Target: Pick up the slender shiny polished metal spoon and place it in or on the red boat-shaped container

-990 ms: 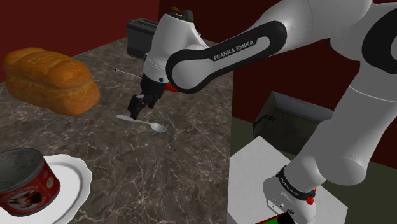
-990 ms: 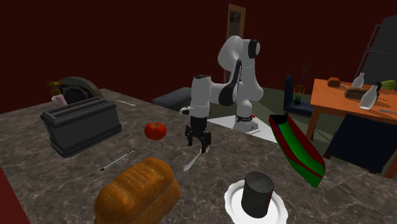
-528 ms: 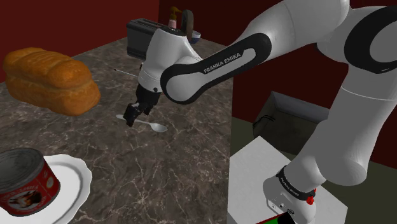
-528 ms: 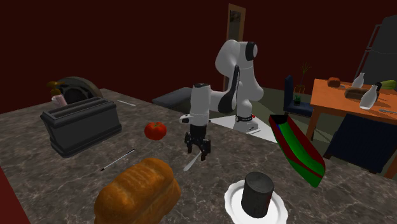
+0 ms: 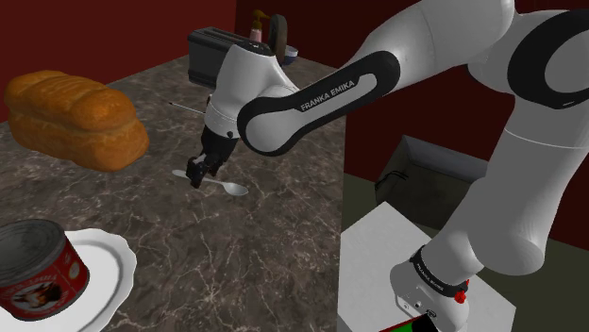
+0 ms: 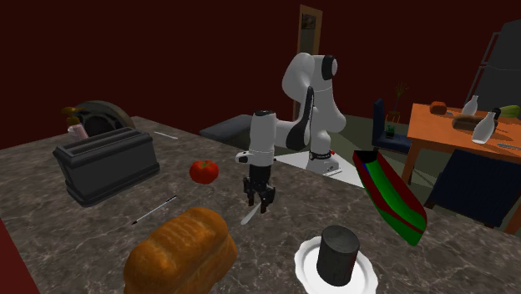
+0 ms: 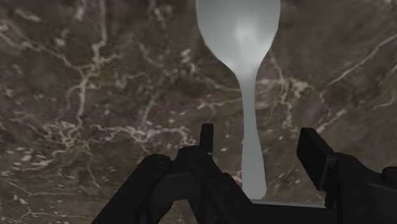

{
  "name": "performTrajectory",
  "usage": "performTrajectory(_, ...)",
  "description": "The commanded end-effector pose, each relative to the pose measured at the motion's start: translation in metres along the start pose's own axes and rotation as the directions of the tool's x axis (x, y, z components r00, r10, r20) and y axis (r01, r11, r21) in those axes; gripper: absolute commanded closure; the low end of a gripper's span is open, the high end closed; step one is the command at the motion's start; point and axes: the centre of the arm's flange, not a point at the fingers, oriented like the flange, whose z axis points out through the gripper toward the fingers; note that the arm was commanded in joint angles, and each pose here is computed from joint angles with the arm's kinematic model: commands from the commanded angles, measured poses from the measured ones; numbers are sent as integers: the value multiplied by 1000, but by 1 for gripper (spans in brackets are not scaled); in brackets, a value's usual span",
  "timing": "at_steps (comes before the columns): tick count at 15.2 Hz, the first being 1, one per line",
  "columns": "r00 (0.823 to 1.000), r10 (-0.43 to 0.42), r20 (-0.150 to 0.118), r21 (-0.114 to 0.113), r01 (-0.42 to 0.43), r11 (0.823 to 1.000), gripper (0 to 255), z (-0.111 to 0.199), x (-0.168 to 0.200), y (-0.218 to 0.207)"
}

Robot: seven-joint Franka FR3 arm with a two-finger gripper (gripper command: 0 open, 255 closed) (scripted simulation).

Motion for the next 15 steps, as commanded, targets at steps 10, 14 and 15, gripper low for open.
performTrajectory(10, 1000, 0, 0, 0, 0, 1000, 255, -5, 1, -1)
performTrajectory(14, 1000, 0, 0, 0, 0, 1000, 255, -25, 6, -3)
performTrajectory(15, 1000, 0, 0, 0, 0, 1000, 255, -31, 7, -4)
